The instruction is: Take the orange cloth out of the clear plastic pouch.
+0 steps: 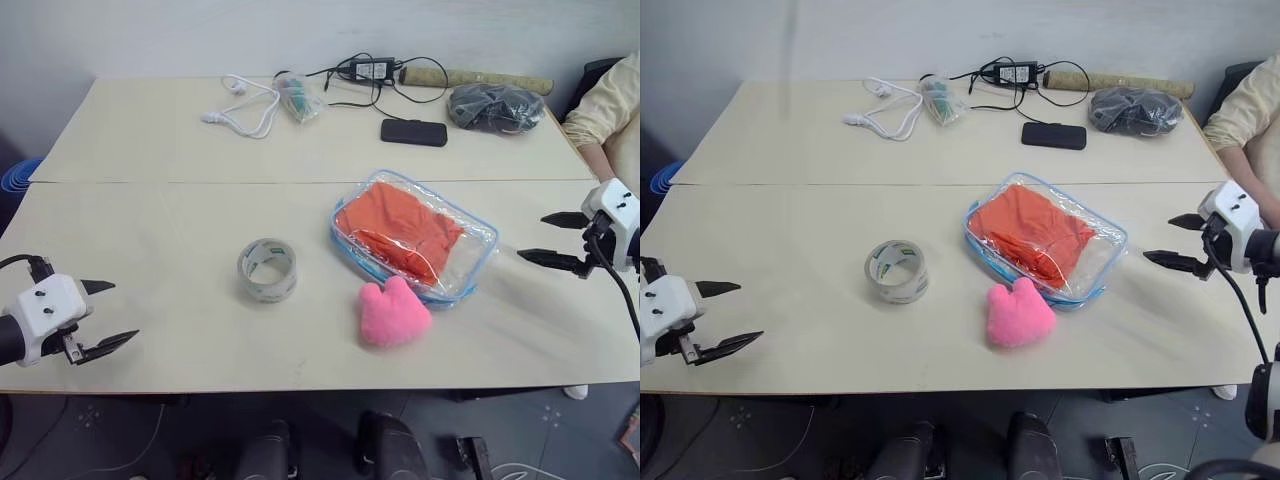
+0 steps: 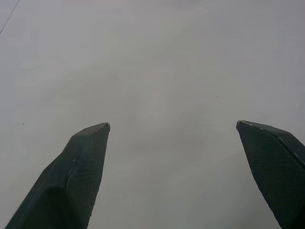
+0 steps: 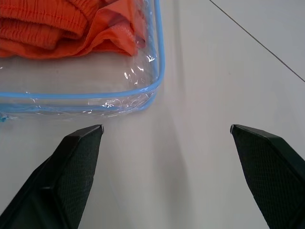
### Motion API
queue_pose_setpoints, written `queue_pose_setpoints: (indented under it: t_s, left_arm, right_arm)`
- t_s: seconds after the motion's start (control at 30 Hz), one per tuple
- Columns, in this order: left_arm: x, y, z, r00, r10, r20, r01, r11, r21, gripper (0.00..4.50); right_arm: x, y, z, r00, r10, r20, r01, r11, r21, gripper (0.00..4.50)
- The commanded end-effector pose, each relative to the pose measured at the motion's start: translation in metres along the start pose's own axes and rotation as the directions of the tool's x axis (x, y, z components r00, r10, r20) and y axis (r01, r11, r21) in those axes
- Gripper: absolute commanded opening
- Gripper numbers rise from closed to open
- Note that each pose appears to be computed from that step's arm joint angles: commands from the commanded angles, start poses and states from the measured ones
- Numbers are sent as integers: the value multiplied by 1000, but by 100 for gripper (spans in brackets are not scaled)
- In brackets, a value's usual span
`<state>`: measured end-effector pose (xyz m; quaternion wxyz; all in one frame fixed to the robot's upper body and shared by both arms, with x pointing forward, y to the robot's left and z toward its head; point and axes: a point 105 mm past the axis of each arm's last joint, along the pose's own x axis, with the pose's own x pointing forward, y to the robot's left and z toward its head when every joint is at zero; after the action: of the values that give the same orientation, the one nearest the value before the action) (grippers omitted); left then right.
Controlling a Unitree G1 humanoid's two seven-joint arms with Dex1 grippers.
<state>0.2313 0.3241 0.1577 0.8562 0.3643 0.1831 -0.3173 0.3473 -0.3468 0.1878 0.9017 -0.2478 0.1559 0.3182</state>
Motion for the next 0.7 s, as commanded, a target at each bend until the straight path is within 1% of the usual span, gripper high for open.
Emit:
queue_pose_setpoints:
  t_s: [0.03,0.33,0.43,0.57,0.7]
  left_arm:
    - [-5,4,0,1000,11,-12,-11,1000,15,450]
    - [-5,6,-1,999,13,-29,-15,998,-64,450]
    - [-5,6,0,1000,4,-27,-6,997,-75,450]
    - [-3,7,4,1000,-1,0,1,995,-100,450]
    - [1,15,17,998,15,59,-8,993,-120,450]
  right_arm:
    - [-9,-7,10,999,-28,23,28,999,-29,448]
    - [-7,-7,6,999,-38,24,39,999,-27,448]
    - [-8,-6,4,999,-29,32,28,1000,6,448]
    - [-9,-4,4,999,-17,40,16,999,35,448]
    - [-9,-2,5,998,-4,58,1,999,48,448]
